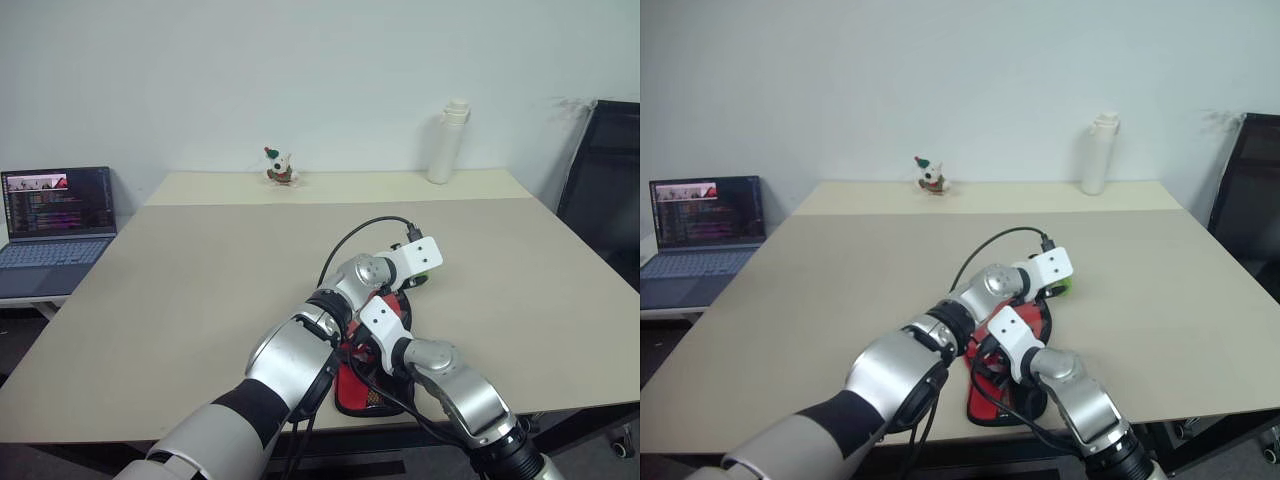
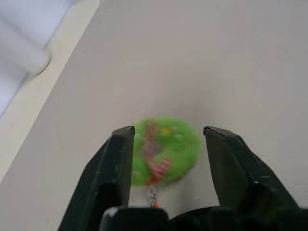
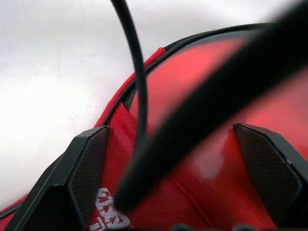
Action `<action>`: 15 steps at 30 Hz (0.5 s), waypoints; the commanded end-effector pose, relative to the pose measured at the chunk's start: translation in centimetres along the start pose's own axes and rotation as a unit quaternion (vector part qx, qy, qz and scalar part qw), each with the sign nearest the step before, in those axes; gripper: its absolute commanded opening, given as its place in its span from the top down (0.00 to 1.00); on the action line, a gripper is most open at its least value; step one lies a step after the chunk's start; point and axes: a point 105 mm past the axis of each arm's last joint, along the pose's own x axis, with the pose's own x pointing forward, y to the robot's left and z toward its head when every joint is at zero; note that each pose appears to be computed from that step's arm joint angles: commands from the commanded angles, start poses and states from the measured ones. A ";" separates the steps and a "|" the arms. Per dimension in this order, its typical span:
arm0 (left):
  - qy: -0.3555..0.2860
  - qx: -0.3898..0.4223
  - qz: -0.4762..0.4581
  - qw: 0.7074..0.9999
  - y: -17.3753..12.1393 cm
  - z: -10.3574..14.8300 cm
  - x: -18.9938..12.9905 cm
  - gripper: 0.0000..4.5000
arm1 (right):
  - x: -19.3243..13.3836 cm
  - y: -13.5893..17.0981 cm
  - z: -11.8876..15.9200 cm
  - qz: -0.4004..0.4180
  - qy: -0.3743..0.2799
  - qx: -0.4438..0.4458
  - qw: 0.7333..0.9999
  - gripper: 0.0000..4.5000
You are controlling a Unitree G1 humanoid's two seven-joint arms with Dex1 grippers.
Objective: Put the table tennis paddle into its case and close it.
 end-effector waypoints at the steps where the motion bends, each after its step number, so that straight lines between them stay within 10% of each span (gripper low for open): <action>1: -0.023 -0.002 0.045 0.999 2.9 1.1 -0.9 0.49 | 0.6 1.3 -6.3 0.031 0.114 0.061 0.991 0.00; 8: -0.053 -0.061 0.116 0.990 7.7 0.5 -3.6 0.49 | -0.3 -0.4 -2.9 0.020 0.053 0.087 0.995 0.00; 15: -0.129 -0.187 0.030 0.973 8.4 -1.4 -6.8 0.49 | -5.9 -2.0 6.0 0.059 -0.124 0.183 0.973 0.00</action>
